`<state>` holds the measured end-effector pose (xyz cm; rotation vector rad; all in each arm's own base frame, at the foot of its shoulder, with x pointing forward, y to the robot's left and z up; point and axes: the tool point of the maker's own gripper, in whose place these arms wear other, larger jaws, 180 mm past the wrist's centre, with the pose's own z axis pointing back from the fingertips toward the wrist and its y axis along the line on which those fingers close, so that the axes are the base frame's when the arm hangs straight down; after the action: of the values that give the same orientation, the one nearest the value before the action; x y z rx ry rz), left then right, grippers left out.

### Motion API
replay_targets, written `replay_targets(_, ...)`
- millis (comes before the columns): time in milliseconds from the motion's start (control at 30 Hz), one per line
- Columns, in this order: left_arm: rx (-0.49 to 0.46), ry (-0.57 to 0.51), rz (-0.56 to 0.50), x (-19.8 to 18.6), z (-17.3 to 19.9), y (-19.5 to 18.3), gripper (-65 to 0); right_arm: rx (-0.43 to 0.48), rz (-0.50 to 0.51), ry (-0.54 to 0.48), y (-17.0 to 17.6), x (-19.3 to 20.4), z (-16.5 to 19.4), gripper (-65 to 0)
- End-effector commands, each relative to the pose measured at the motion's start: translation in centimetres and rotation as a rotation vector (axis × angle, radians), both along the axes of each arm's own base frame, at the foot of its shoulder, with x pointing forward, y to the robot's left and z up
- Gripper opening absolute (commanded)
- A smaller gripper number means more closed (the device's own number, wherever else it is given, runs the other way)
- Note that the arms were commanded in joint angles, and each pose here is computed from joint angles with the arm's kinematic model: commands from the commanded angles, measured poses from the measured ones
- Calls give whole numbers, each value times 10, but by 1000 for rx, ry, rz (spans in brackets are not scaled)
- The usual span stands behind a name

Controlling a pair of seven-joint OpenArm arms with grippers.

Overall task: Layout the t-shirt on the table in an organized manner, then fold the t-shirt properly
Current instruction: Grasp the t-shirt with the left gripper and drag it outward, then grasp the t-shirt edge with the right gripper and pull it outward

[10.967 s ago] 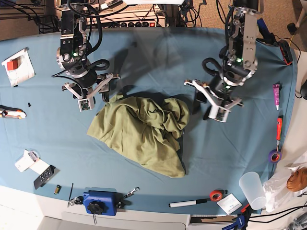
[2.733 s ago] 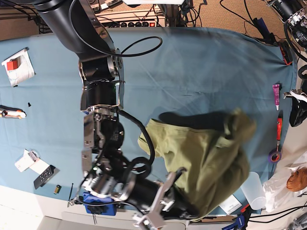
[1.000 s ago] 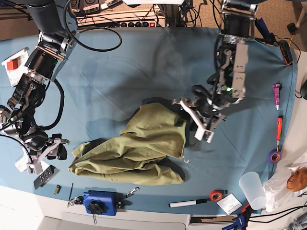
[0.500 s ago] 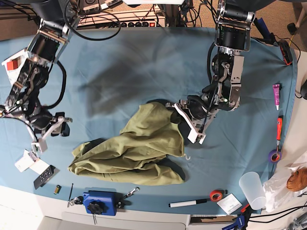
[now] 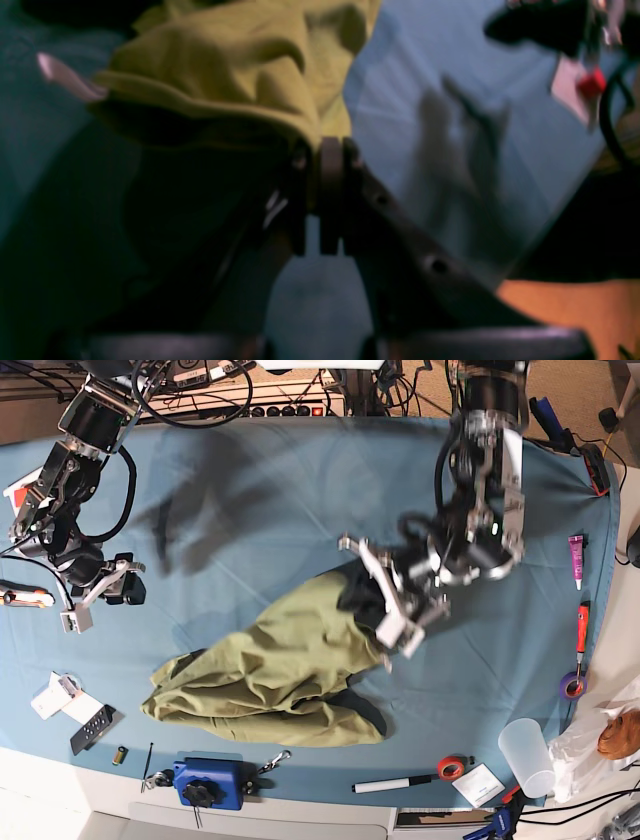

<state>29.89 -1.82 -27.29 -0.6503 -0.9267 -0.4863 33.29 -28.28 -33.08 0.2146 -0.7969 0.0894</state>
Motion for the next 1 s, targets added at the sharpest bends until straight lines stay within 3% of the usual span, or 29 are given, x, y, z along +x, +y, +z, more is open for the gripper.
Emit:
replay_targets(0, -24, -62, -3, -1, 19, 0, -650, -4, 8, -72, -3, 11, 21, -399)
replay_targets(200, 85, -97, -8, -42, 20, 31, -650, 71, 59, -135, 12, 15, 33, -399)
replay_targets(400, 177, -46, 45, -62, 4, 70, -650, 126, 73, -168, 20, 17, 40, -399)
replay_targets(767, 282, -95, 397, -40, 21, 185, -650, 137, 66, -198, 22, 21, 44, -399)
replay_targets(967, 302, -102, 454, -40, 25, 205, -650, 157, 49, -255, 29, 28, 47, -399)
